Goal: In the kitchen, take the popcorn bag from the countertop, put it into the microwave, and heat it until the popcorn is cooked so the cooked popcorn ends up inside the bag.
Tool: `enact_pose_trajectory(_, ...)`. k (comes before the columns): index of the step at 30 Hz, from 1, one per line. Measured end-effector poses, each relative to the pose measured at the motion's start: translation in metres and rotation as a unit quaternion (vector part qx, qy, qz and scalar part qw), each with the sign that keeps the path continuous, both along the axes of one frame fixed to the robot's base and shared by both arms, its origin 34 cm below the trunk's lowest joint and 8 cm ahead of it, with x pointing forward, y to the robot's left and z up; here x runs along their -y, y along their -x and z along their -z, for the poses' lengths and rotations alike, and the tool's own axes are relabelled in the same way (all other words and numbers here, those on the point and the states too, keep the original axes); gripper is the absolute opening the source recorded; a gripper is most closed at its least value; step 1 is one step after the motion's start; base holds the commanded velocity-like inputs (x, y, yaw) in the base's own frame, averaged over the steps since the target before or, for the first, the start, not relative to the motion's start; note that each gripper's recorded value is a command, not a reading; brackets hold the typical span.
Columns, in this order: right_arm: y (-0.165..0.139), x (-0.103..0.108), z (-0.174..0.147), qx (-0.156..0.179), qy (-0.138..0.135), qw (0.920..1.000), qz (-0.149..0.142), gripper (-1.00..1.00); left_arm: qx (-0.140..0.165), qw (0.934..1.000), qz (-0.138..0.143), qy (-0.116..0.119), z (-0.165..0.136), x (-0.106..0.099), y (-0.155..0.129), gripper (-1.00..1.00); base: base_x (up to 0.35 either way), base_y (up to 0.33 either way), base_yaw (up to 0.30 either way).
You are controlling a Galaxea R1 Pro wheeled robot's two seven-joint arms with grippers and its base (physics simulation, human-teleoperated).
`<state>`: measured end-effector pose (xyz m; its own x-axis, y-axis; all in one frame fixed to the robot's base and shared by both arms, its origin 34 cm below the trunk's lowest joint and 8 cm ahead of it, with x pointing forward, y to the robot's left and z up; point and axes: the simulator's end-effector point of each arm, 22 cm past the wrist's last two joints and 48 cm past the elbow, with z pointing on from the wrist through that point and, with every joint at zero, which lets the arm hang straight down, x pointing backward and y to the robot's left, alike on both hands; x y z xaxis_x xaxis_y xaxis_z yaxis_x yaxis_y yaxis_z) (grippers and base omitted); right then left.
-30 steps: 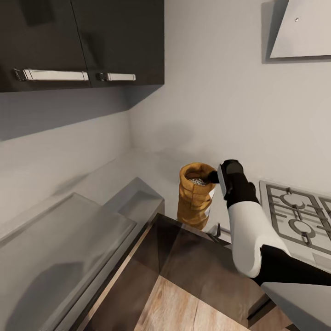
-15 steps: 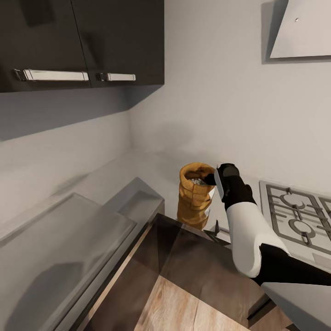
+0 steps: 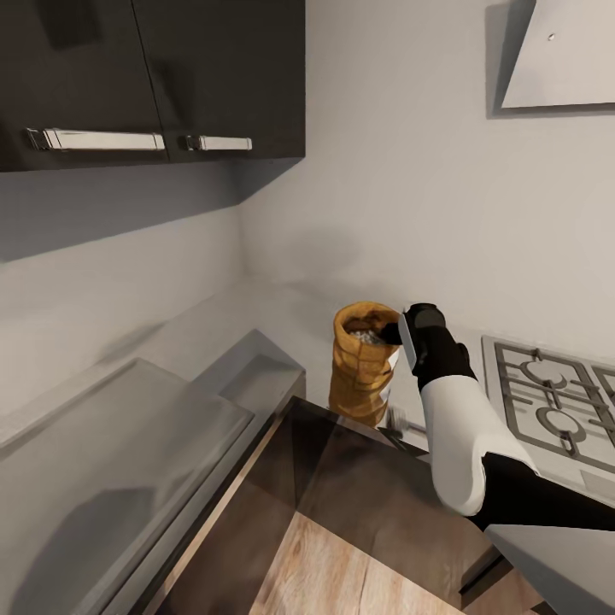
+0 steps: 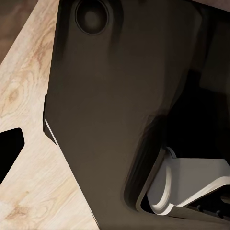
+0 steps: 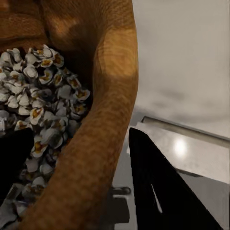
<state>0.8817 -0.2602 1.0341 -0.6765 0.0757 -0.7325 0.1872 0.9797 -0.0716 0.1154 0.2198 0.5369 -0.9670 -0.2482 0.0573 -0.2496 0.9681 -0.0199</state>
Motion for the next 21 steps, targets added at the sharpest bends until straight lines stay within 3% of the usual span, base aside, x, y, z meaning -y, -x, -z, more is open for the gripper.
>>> enact_pose_trajectory(11,0.001,0.002,0.0,-0.002,0.002,1.0,0.002,-1.0,0.0,1.0,0.0,0.0,0.0,0.0,0.0,1.0,0.0,0.0,0.0)
enact_pose_trajectory(18,0.013,0.004,0.006,-0.037,0.004,0.9993,0.004,-1.0,0.0,1.0,0.0,0.0,0.0,0.0,0.0,1.0,0.0,0.0,0.0)
enact_pose_trajectory(21,0.013,0.009,-0.007,-0.029,0.001,0.9995,0.011,-1.0,0.0,1.0,0.0,0.0,0.0,0.0,0.0,1.0,0.0,0.0,0.0)
